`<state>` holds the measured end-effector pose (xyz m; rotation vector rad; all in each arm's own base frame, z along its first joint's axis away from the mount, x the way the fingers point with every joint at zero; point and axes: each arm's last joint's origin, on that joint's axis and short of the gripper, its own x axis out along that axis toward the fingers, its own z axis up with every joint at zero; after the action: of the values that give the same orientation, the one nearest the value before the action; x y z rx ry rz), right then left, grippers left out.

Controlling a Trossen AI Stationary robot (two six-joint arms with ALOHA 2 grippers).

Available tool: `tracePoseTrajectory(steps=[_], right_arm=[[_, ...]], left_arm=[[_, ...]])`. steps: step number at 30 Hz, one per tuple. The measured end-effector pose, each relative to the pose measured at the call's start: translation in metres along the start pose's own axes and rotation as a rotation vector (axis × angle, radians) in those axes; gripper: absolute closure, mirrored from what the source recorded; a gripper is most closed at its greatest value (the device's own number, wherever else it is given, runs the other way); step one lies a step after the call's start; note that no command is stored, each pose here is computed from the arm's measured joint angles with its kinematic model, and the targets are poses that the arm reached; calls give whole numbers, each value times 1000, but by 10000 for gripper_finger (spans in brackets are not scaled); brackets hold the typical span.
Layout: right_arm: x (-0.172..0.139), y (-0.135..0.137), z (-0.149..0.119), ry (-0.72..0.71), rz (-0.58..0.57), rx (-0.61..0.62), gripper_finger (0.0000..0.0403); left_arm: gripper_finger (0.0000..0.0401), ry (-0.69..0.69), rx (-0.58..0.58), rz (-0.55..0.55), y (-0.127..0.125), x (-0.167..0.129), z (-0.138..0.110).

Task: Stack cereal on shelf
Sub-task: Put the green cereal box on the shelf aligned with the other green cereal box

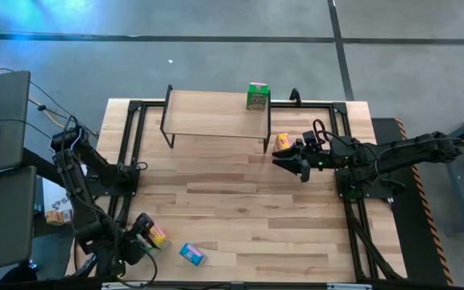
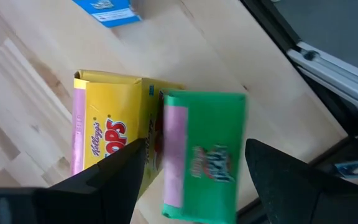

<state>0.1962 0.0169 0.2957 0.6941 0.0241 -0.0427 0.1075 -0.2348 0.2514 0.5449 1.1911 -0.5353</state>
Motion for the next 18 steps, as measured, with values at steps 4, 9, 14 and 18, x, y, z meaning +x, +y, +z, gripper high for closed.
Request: tracePoseTrajectory(steps=[4,9,14,18], right_arm=[[0,0,0,0,0,0,206],[0,0,0,-8,-9,0,206],[0,0,0,-8,-10,0,206],[0,0,0,-10,-12,0,206]], left_arm=[[135,1,27,-16,-7,-2,-3],[135,-14,22,4,-11,-3,-5],[135,-33,24,41,-11,-3,-5],[135,-34,16,42,-11,-3,-5]])
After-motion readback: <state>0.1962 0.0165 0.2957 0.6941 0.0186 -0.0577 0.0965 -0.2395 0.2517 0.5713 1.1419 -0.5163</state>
